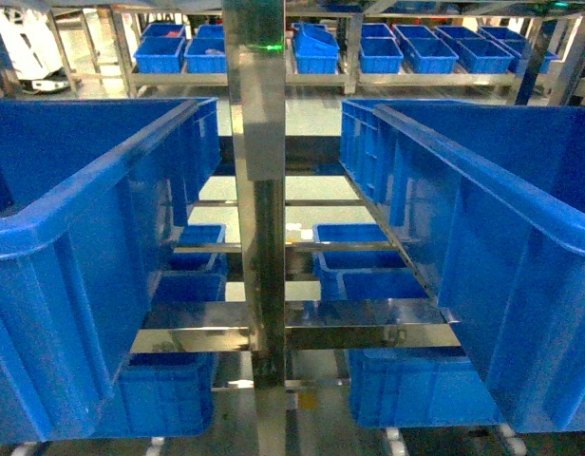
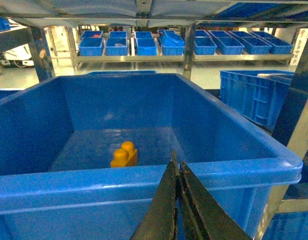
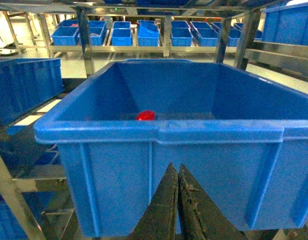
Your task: Sort and place red and yellow blocks in left bins
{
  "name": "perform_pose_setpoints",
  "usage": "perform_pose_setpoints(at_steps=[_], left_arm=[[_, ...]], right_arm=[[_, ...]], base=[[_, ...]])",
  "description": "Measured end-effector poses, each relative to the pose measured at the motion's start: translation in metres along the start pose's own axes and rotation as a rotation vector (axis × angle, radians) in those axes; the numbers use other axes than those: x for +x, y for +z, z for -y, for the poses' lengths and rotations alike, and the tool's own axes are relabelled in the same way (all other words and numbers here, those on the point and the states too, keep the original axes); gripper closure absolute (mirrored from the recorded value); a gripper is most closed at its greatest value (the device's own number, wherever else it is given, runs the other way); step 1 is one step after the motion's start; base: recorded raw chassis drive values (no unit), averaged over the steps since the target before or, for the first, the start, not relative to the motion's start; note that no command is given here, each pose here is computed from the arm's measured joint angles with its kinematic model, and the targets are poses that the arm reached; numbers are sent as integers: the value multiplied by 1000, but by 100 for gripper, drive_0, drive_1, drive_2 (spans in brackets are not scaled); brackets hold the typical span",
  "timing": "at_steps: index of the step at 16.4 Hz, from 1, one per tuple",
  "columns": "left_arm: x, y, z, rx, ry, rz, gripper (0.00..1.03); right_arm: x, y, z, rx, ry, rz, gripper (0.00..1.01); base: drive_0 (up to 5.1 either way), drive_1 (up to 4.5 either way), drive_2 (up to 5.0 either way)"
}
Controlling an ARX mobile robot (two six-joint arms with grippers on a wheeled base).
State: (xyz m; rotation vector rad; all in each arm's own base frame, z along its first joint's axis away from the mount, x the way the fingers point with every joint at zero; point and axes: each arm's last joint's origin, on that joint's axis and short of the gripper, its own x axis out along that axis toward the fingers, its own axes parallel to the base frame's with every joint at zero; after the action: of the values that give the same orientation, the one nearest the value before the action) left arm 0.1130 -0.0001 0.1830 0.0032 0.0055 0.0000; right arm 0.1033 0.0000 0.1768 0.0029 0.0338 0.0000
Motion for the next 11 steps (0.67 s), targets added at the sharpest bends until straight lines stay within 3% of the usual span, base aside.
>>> perform_pose_setpoints(at_steps=[5,7,8,10,11], left_arm=[[-5,-8,0,0,0,-6,101],[-14,-20,0,0,-5,-40,101],[-15,-14,0,0,1,20,101],[-15,-17,0,-1,0,-6,101],[-15,-16,0,-2,0,5,81]], right_arm=[[-5,-10,0,-1,0,32,99],[-6,-10,0,-1,0,38,99],[-6,-10,0,-1,-1,38,99],[-6,-10,0,-1,0,39,99],[-6,-10,0,-1,0,38,79]], base=[[0,0,0],[0,0,0],[0,0,0],[0,0,0],[0,0,0]])
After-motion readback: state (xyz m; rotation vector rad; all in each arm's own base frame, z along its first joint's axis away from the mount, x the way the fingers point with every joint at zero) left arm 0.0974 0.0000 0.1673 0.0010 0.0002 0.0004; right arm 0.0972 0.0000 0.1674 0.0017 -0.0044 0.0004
